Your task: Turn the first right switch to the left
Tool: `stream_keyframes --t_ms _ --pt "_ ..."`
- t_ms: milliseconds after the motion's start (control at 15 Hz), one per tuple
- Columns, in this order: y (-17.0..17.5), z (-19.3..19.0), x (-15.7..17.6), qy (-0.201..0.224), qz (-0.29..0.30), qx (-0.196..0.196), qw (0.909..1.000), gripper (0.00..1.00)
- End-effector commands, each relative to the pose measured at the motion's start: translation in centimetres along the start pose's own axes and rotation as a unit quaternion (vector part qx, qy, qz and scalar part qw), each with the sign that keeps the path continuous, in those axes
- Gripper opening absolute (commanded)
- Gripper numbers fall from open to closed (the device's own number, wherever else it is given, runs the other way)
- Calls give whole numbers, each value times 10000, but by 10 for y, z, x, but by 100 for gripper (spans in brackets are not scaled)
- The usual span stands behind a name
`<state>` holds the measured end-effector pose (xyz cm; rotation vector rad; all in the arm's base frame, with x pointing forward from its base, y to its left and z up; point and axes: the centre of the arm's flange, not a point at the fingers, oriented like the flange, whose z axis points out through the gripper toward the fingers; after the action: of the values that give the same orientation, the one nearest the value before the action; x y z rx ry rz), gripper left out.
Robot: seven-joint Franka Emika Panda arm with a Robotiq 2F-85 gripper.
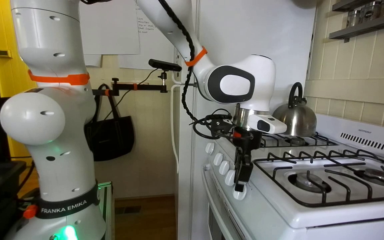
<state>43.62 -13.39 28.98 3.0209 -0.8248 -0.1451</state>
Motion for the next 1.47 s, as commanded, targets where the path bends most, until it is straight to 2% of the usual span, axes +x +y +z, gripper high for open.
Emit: stream_keyframes --t_ms 0,200,267,1133,1200,1400 --pt "8 6 -2 -12 43 33 10000 73" --pt "12 7 -1 -32 77 48 10000 95" --pt "14 6 -1 -44 73 70 9999 100" --pt "17 7 -10 -191 -494 1 9986 100" --pt "16 8 -10 -184 -500 2 9986 83" --pt "16 9 -11 -174 -502 5 9986 58"
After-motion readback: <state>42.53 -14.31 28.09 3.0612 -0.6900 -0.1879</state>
